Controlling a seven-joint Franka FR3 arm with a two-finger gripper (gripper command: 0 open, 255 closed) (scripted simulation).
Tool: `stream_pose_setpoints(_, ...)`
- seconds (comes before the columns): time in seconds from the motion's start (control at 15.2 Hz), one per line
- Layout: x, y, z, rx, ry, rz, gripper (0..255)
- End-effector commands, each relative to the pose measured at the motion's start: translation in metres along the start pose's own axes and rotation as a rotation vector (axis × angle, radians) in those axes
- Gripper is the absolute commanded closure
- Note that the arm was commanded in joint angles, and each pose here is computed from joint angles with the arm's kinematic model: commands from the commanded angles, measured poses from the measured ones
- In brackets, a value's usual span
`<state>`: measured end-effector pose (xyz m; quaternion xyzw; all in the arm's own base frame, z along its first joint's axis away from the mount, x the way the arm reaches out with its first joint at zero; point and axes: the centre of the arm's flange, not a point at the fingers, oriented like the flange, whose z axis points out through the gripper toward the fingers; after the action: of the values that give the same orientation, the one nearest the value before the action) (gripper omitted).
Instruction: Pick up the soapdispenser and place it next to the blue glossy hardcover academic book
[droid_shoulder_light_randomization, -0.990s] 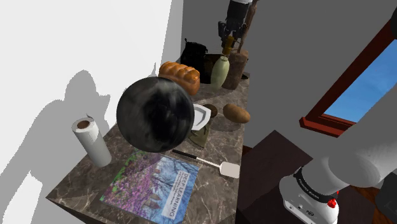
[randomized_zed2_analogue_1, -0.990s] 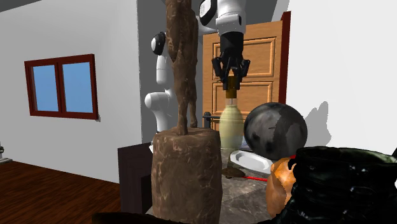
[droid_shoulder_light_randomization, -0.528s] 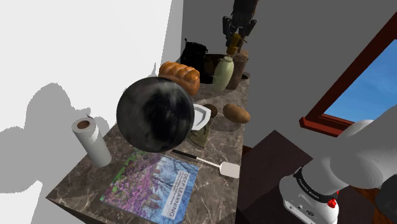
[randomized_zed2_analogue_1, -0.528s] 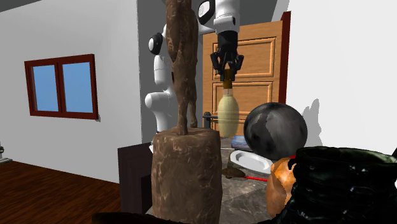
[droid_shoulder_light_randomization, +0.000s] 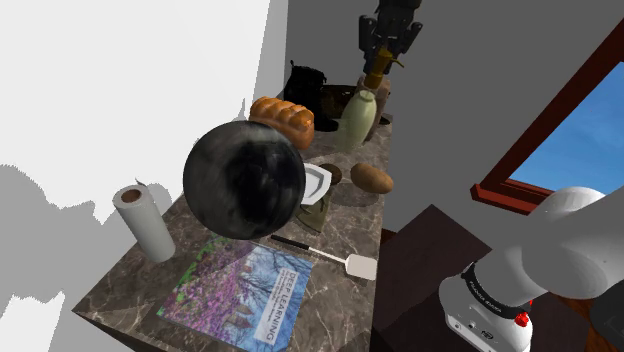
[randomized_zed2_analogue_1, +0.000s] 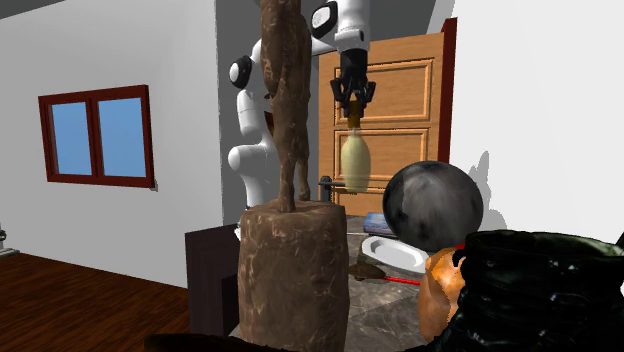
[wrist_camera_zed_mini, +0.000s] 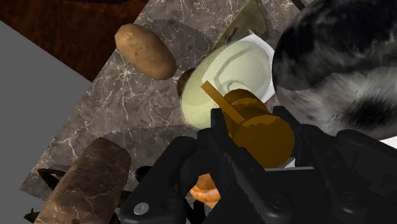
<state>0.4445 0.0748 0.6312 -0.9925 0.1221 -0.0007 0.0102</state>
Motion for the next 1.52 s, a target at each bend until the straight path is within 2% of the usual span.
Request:
stream_pose_setpoints(0.0,-0.021,-0.009,-0.012,0.0,0.001,0.001,255)
stream_pose_setpoints(1.45,-0.261,-0.132,-0.121,0.0,0.001,0.001,255)
